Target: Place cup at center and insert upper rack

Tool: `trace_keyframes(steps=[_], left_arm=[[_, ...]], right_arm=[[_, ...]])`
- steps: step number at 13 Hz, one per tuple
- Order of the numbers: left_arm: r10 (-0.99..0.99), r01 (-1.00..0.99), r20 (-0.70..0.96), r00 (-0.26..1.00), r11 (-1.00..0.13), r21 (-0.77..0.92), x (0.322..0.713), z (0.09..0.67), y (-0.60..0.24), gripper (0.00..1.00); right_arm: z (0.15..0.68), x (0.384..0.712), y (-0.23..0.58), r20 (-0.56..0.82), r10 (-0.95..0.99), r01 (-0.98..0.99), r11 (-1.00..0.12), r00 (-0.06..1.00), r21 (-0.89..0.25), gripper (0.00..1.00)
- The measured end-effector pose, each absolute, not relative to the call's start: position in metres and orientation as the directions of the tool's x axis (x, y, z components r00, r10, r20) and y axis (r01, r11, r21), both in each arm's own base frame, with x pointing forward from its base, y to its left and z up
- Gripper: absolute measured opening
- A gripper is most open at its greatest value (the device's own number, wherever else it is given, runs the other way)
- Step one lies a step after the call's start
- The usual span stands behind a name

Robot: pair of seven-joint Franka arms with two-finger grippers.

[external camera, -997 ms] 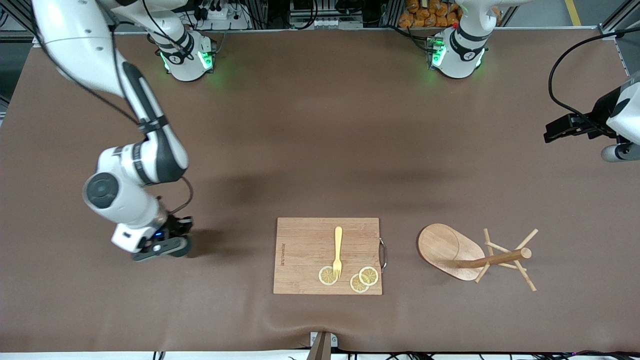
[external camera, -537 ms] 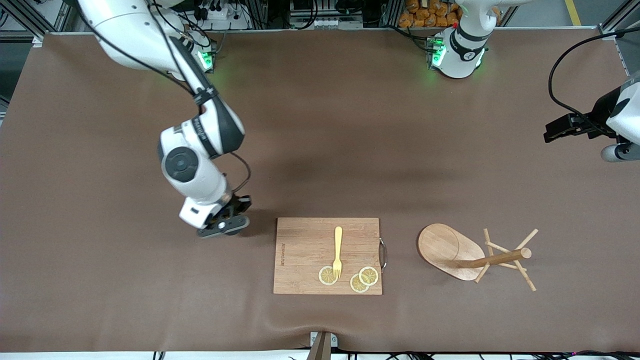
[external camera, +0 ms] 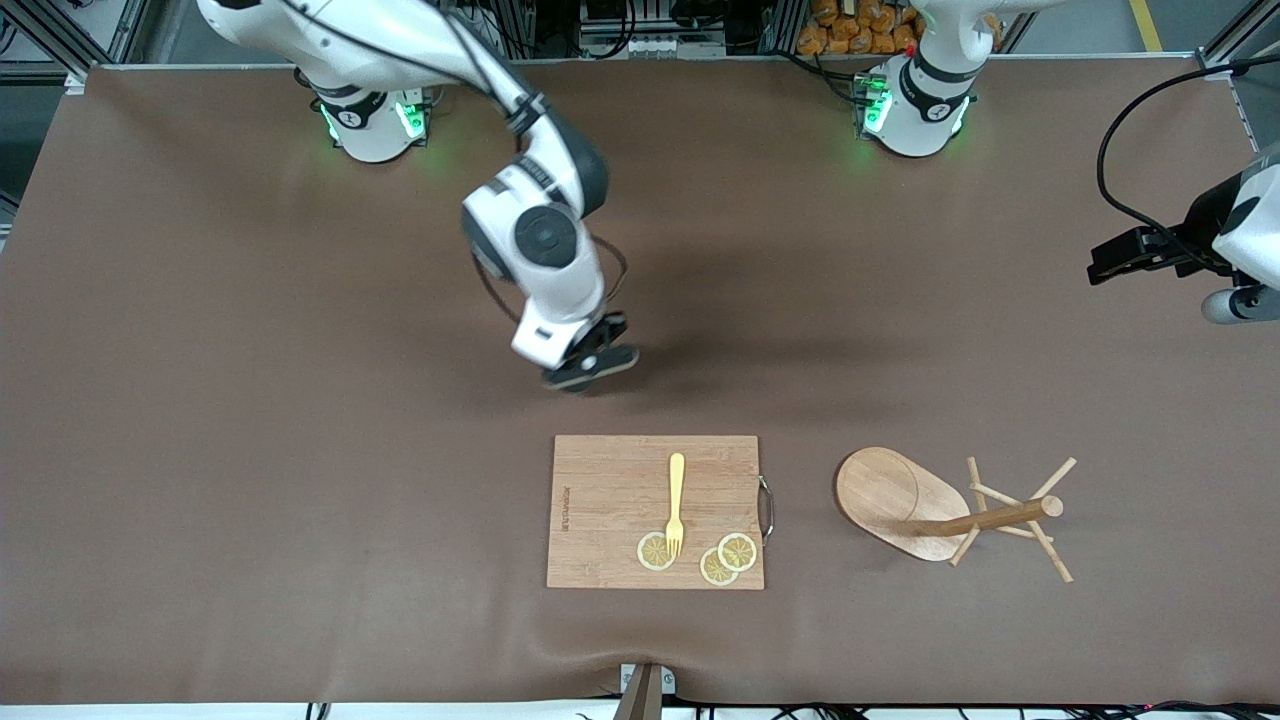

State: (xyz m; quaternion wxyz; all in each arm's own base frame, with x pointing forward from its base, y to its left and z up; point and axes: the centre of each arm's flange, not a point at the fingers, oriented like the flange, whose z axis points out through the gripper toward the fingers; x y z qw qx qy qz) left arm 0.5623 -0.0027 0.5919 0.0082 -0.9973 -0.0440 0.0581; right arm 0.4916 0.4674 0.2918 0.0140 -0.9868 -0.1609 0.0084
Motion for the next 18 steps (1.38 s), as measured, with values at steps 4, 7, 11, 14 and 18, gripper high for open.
trace_keyframes(steps=[4,7,11,14,18], left_arm=[[0.089,0.087,-0.117,0.989,-0.996,-0.022,0.563,0.591,-0.002,1.00],[0.089,0.087,-0.117,0.989,-0.996,-0.022,0.563,0.591,-0.002,1.00],[0.089,0.087,-0.117,0.989,-0.996,-0.022,0.563,0.591,-0.003,1.00],[0.090,0.088,-0.117,0.989,-0.996,-0.022,0.563,0.591,-0.003,1.00],[0.087,0.085,-0.118,0.989,-0.996,-0.022,0.563,0.591,-0.004,1.00]], right_arm=[[0.282,0.432,0.521,-0.028,0.419,0.418,-0.908,0.908,-0.024,0.04],[0.266,0.401,0.544,-0.048,0.469,0.469,-0.883,0.882,-0.016,0.04],[0.255,0.389,0.552,-0.055,0.568,0.568,-0.823,0.821,-0.018,0.04],[0.248,0.388,0.554,-0.050,0.597,0.597,-0.802,0.801,-0.023,0.04],[0.240,0.386,0.557,-0.040,0.606,0.606,-0.795,0.794,-0.027,0.04]])
